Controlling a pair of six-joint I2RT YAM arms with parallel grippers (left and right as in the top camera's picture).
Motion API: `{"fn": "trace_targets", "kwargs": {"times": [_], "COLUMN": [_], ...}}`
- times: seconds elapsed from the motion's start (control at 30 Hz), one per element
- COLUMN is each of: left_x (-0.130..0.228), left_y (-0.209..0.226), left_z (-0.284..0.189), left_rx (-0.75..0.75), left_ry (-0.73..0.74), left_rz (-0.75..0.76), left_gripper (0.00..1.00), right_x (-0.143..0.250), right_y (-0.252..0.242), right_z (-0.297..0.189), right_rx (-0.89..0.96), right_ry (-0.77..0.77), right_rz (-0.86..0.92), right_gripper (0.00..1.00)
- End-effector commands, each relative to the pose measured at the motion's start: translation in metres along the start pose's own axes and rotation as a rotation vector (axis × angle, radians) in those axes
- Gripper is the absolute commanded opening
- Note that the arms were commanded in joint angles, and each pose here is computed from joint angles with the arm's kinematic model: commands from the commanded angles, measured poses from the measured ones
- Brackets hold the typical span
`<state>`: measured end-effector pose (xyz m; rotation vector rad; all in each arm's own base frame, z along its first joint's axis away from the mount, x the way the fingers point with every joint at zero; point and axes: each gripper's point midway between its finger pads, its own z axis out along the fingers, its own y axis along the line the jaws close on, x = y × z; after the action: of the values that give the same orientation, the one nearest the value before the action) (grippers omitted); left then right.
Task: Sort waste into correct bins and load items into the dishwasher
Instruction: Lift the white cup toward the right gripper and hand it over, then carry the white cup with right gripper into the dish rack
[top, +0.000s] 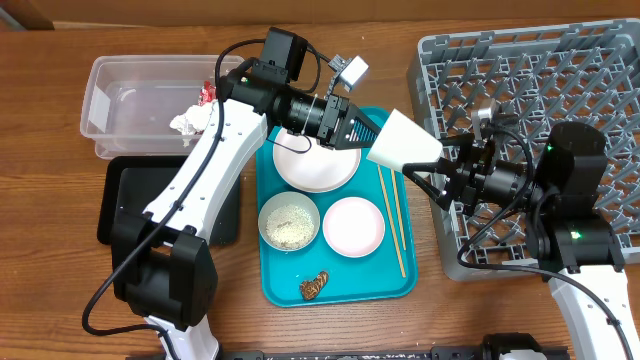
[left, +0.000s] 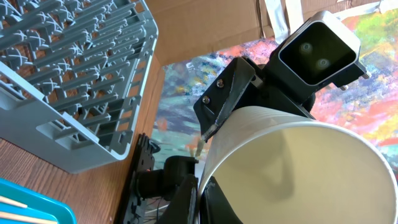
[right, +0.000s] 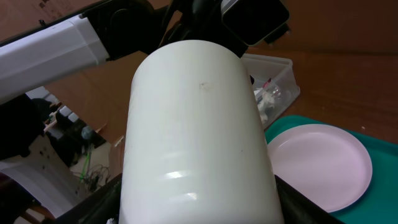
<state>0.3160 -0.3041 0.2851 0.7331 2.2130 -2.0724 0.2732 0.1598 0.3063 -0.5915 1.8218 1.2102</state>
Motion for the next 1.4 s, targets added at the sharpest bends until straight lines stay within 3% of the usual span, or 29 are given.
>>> {"fn": "trace_targets", "kwargs": {"times": [0.0,0.07,0.1,0.13,0.27,0.47,0.6,0.77,0.93,1.37], "left_x": [-0.002,-0.003,-0.003,-0.003,0.0,0.025,0.045,0.07,0.075,0.062], "left_y": [0.002,0.004,0.005,0.009,0.045,0.112,0.136,0.15,0.145,0.102], "left_z": [0.003,0.003,0.003,0.003,-0.004,-0.047,-0.093,-0.164,-0.194,-0.217], "left_rx": [-0.025,-0.033,-0.041,-0.061,-0.269,-0.717,-0.941,-1.199,-1.269,-1.354], "left_ry": [0.002,0.0,-0.002,-0.005,-0.024,-0.02,-0.045,-0.119,-0.18,-0.325], "left_rz": [0.004,0.004,0.004,0.001,-0.066,-0.22,-0.381,-0.57,-0.614,-0.486], "left_gripper": [0.08,0.24,0.45,0.53,0.74,0.82,0.82,0.83,0.83,0.84], "right_x": [-0.007,-0.007,-0.006,-0.005,0.011,0.037,0.047,0.039,0.01,0.007], "right_y": [0.008,0.007,0.005,0.001,-0.028,-0.062,-0.078,-0.098,-0.107,-0.186], "right_z": [-0.001,-0.001,-0.001,-0.001,-0.004,-0.016,-0.028,-0.071,-0.134,-0.245], "right_rx": [-0.021,-0.016,-0.003,0.015,0.185,0.401,0.529,0.835,1.124,1.41], "right_ry": [-0.009,-0.008,-0.006,-0.004,0.028,0.09,0.122,0.137,0.072,0.074], "right_rz": [-0.037,-0.033,-0.024,-0.014,0.085,0.194,0.24,0.294,0.354,0.731], "right_gripper": [0.57,0.54,0.53,0.52,0.47,0.45,0.42,0.43,0.43,0.45]}}
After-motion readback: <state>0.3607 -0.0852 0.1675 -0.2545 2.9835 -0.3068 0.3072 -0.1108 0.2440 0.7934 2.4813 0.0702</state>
